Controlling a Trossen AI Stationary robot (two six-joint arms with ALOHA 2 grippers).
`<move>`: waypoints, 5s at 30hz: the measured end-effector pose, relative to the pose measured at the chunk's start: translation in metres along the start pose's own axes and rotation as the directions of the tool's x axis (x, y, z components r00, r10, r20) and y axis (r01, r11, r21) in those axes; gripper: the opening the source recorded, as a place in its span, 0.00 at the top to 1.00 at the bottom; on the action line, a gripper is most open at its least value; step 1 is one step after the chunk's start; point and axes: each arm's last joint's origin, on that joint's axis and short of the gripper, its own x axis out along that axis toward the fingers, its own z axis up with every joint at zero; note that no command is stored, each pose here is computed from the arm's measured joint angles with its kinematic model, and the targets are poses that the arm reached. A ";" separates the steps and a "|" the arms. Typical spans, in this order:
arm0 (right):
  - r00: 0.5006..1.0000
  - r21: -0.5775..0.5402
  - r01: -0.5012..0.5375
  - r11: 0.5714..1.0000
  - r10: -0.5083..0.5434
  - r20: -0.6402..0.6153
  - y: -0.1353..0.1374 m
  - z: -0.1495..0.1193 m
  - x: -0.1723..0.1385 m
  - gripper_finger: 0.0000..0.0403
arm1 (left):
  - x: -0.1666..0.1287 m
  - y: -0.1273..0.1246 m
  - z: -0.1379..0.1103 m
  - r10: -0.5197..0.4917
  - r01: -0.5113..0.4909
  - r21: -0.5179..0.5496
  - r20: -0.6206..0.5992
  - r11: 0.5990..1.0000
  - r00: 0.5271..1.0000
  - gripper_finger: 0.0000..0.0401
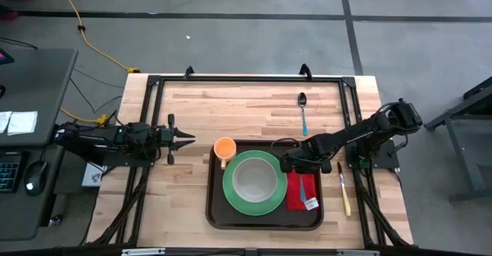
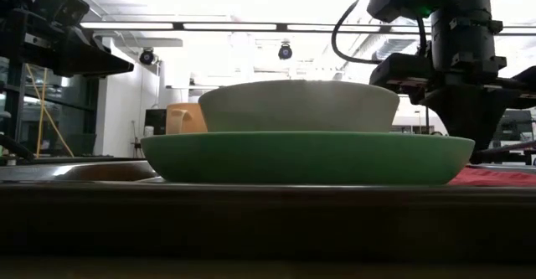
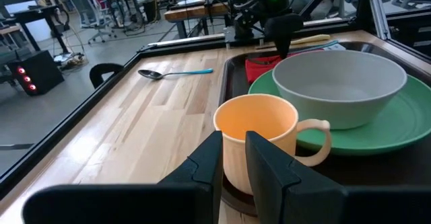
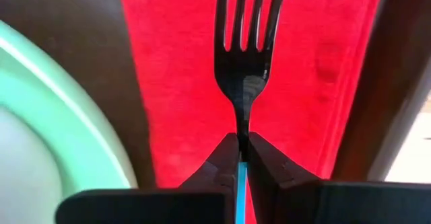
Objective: Set up tray
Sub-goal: Put the blue fork on top of the red table napkin, then put the blue spoon on top of the red table napkin
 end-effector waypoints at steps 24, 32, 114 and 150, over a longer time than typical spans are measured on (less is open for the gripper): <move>0.999 -0.038 0.036 0.999 -0.037 -0.033 0.004 0.000 0.015 0.98 | 0.000 0.000 0.000 0.001 -0.001 0.000 -0.001 1.000 1.000 0.76; 0.999 -0.039 0.034 0.999 -0.034 -0.009 0.004 0.000 0.015 0.97 | 0.000 0.000 0.000 0.002 -0.002 0.000 -0.002 1.000 1.000 0.76; 0.828 -0.287 -0.147 0.947 0.277 0.488 -0.052 0.108 -0.122 0.97 | 0.000 0.000 0.000 0.003 -0.003 -0.002 0.001 1.000 1.000 0.76; 0.843 -0.411 -0.181 0.893 0.356 0.402 -0.050 0.187 -0.116 0.96 | 0.000 0.001 0.000 0.022 -0.022 -0.009 0.000 1.000 1.000 0.76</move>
